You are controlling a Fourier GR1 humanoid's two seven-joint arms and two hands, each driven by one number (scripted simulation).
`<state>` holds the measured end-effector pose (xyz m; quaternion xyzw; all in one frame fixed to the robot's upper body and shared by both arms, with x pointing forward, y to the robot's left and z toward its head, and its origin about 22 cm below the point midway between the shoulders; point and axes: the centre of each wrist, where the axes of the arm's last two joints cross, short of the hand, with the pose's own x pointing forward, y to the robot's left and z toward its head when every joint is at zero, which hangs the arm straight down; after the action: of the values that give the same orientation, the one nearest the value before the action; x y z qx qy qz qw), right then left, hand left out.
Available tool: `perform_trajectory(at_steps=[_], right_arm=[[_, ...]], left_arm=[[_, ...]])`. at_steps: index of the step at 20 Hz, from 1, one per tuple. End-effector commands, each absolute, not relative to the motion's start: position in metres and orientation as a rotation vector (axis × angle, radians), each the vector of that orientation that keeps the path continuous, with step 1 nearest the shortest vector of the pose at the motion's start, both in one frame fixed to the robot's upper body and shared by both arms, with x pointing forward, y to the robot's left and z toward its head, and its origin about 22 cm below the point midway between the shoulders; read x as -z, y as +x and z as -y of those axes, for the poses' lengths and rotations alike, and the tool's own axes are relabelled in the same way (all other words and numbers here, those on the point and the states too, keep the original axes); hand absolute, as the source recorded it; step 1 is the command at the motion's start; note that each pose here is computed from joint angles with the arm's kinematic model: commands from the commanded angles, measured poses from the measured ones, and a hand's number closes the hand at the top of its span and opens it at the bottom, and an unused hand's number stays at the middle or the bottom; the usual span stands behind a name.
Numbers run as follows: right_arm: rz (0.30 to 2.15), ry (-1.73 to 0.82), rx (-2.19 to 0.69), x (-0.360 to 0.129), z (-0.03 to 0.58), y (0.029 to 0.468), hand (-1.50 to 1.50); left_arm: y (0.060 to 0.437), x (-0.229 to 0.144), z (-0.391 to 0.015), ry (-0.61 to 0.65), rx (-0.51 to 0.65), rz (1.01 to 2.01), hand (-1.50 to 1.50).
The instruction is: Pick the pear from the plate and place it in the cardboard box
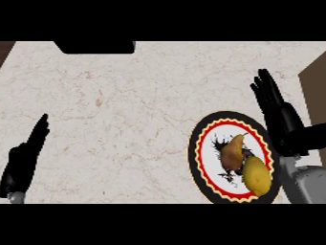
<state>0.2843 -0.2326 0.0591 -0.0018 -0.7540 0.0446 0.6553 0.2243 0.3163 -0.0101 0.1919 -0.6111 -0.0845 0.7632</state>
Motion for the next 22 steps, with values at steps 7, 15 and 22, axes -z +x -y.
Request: perform_trajectory(at_steps=[7,15,22], right_arm=[[2.108,-0.656,0.350,-0.102,0.282,0.258,-1.50],[1.579,-1.317,-0.033,0.024,0.303,0.106,-1.50],[1.264,-1.316,-0.120,0.039,0.265,0.027,-1.50]], left_arm=[[0.223,0.009,-0.329,0.472,0.229,1.323,0.00],[0.226,0.005,-0.321,0.441,0.307,1.431,0.00],[0.236,0.001,-0.302,0.369,0.361,1.469,0.00]])
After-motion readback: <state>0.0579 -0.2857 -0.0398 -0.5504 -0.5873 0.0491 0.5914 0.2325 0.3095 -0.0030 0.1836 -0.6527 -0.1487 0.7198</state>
